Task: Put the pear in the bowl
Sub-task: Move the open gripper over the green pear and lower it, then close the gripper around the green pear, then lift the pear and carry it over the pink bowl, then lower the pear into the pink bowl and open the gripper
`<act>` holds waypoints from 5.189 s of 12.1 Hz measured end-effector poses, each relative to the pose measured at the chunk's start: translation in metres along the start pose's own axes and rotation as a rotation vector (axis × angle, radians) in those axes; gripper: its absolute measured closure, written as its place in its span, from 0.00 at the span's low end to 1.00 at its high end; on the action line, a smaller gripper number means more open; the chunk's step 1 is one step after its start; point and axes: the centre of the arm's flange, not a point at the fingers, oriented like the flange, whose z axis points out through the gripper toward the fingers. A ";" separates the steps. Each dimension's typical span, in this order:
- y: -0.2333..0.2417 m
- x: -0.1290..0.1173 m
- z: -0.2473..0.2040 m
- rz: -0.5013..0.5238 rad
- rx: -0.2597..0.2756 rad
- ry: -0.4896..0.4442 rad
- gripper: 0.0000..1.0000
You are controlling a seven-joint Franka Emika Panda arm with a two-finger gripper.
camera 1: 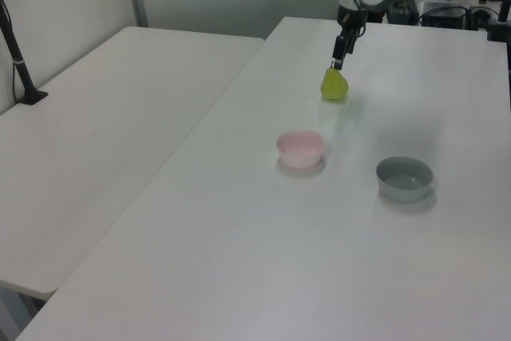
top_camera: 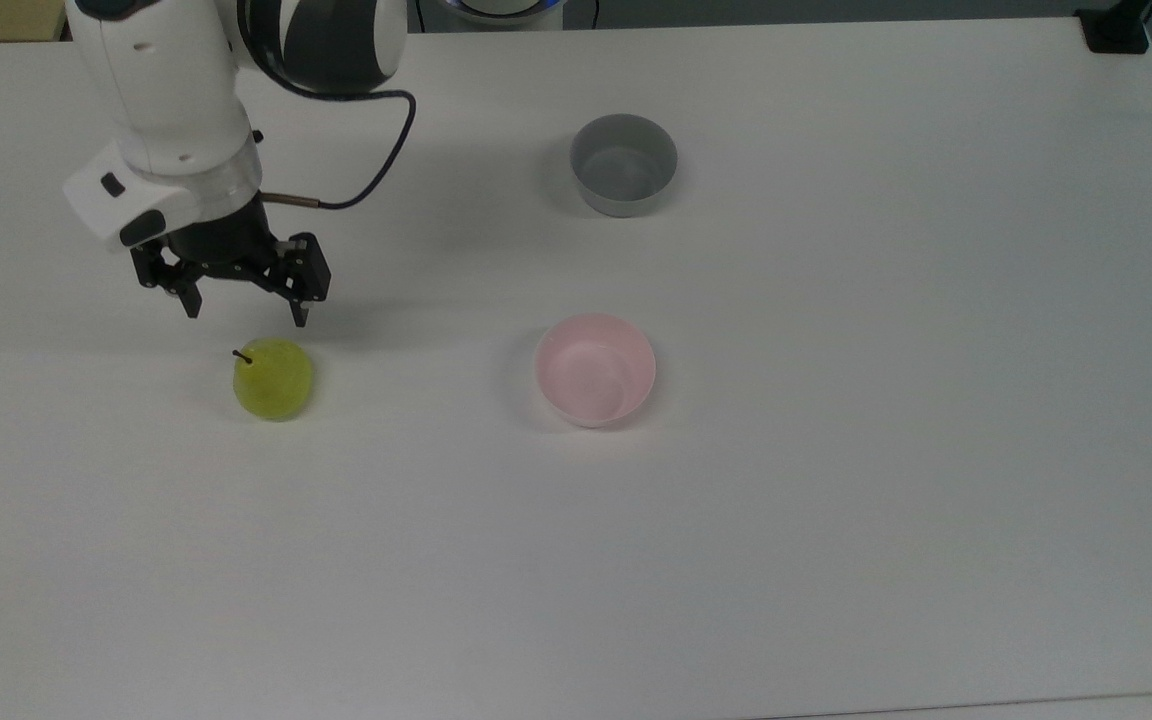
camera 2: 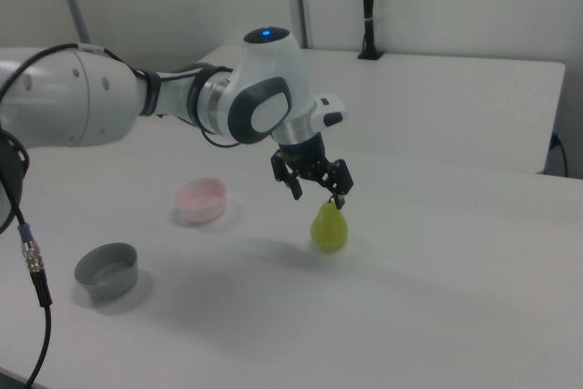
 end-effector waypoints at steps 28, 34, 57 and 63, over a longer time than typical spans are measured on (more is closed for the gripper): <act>-0.036 -0.001 -0.079 -0.042 0.023 -0.022 0.41; -0.083 -0.006 -0.154 -0.117 0.057 -0.137 0.41; -0.310 -0.002 -0.003 -0.264 0.128 0.011 0.41; -0.312 -0.001 0.018 -0.285 0.100 0.017 0.41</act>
